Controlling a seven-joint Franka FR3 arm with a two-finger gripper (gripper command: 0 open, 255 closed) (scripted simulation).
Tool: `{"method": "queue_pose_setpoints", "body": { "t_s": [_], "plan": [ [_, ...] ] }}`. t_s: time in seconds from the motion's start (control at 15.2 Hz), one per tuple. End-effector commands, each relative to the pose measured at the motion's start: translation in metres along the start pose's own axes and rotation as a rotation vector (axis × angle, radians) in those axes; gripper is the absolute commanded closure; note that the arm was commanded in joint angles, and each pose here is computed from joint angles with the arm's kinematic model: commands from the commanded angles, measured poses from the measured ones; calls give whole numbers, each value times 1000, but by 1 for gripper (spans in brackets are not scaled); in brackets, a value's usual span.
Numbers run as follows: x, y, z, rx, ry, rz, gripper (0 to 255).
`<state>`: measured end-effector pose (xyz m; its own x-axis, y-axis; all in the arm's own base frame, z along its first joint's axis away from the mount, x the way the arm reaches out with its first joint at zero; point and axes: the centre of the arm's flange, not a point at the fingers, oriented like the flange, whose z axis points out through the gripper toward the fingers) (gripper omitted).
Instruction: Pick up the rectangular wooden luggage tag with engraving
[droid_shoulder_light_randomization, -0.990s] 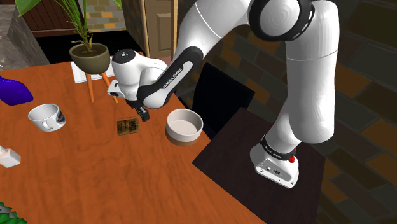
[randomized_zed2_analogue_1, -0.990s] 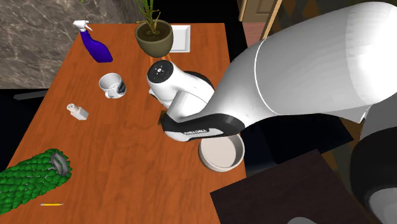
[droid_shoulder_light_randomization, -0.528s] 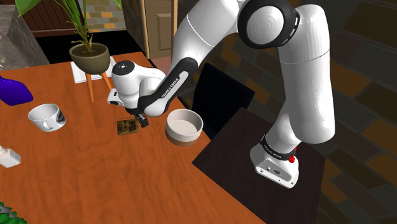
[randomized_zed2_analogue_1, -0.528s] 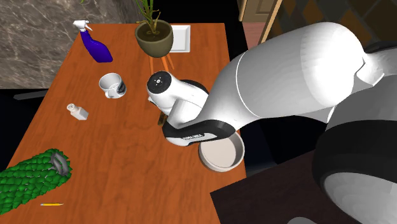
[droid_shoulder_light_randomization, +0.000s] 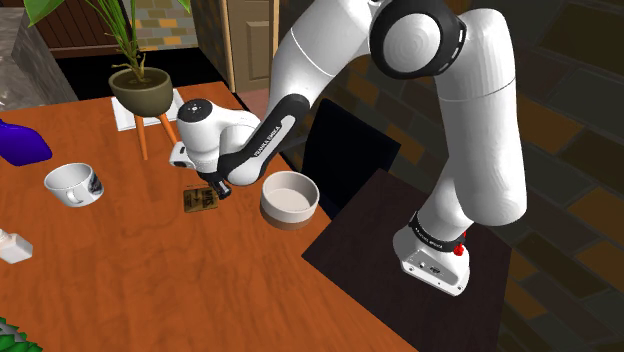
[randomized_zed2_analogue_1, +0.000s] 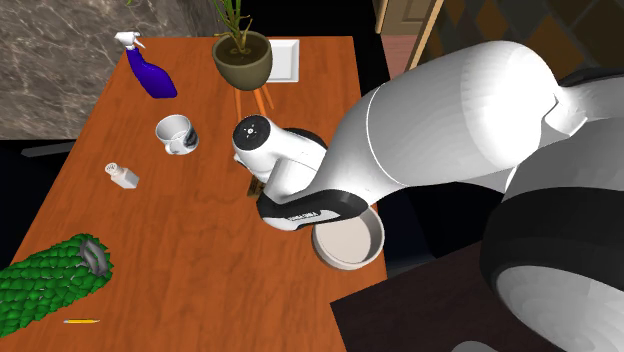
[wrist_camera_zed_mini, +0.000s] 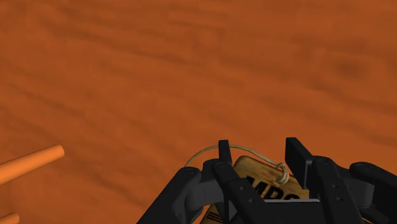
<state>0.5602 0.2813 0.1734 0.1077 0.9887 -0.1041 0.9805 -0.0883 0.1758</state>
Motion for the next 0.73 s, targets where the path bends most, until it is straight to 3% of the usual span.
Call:
{"method": "queue_pose_setpoints", "body": {
  "t_s": [0.0,0.2,0.66],
  "plan": [
    [0,0,1,0,0,0,255],
    [-1,0,0,0,0,0,255],
    [-5,6,-36,0,0,0,255]
  ]
}}
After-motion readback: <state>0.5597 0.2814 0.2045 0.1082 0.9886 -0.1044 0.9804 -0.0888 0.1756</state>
